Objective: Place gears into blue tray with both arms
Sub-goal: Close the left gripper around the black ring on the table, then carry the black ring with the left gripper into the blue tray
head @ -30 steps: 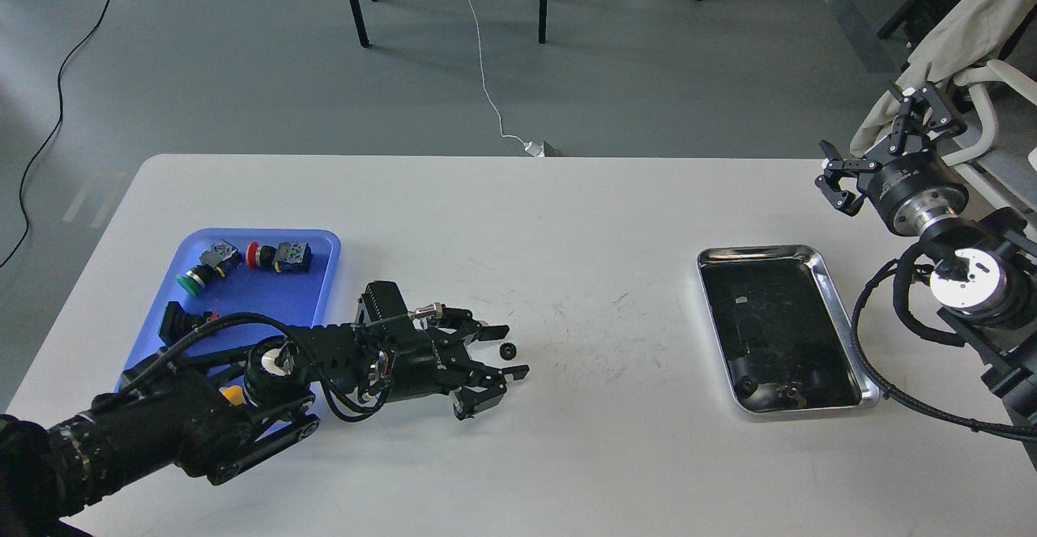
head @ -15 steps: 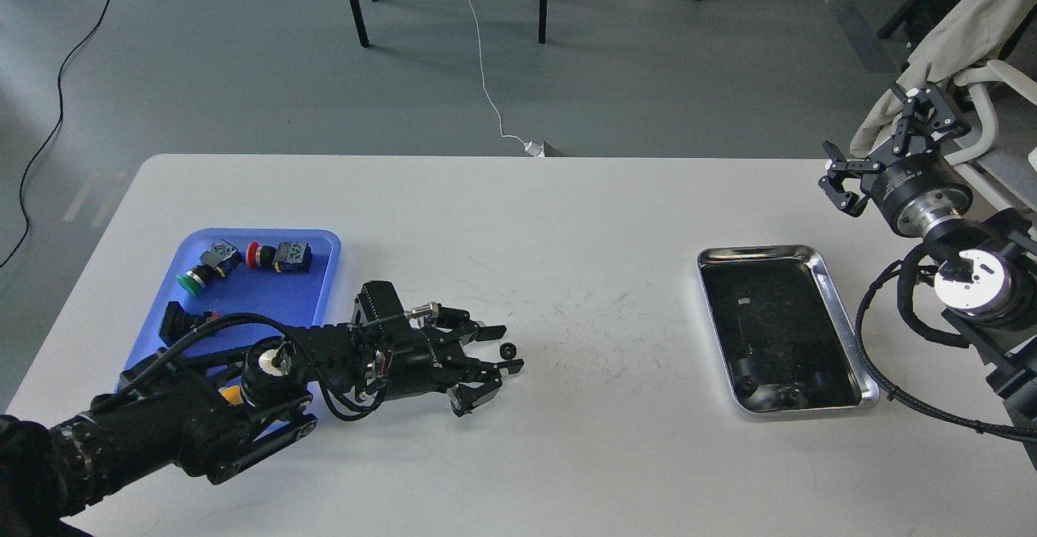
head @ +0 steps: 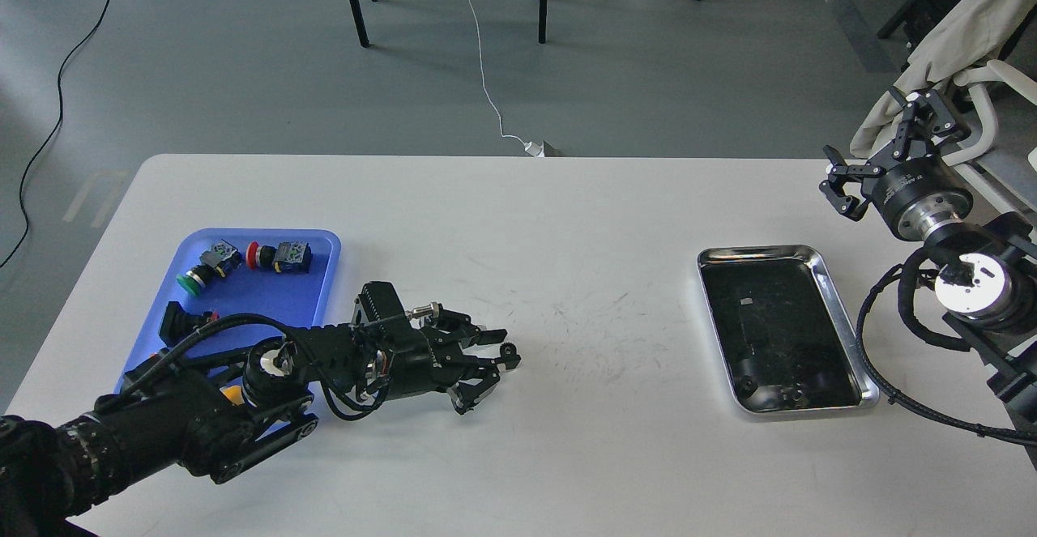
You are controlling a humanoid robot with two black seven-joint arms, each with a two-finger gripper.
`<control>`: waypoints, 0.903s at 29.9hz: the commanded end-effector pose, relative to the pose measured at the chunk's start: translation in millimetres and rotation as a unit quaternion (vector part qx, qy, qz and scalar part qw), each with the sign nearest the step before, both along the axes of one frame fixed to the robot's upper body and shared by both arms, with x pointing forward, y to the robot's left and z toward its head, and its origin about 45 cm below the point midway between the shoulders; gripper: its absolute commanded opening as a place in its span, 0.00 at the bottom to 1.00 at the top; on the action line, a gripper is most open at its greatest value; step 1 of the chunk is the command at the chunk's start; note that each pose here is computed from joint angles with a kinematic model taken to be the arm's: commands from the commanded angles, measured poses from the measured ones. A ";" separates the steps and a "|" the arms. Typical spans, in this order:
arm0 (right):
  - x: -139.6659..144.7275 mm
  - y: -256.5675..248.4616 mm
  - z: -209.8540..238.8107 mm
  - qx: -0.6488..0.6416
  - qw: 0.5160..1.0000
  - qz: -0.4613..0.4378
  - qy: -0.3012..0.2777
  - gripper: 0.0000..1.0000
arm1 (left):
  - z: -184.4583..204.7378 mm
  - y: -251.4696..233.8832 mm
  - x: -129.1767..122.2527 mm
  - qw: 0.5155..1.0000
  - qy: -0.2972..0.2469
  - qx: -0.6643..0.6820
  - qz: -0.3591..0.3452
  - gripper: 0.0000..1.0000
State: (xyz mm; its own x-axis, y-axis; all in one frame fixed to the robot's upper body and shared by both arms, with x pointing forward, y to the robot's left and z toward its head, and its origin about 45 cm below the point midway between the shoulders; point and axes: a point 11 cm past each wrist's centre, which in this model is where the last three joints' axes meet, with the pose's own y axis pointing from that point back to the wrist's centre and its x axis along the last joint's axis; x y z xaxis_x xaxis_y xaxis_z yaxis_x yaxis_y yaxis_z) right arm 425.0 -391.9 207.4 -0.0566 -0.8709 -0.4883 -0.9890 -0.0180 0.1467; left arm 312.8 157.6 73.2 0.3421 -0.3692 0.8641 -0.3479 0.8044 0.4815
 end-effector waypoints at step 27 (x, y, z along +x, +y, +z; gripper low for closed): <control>-5.0 -0.3 -8.5 -0.003 1.000 0.002 0.010 0.99 | 17.0 35.8 18.6 0.999 -0.025 0.027 0.015 0.09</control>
State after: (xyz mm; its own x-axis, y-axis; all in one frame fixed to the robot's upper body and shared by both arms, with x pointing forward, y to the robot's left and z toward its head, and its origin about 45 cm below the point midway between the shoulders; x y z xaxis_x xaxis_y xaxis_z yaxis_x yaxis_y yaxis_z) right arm 421.1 -392.4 201.0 -0.0598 -0.8748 -0.4808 -0.9865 -0.0218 0.1625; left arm 324.4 183.5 83.8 0.3230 -0.3958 0.8597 -0.3796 0.7779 0.5008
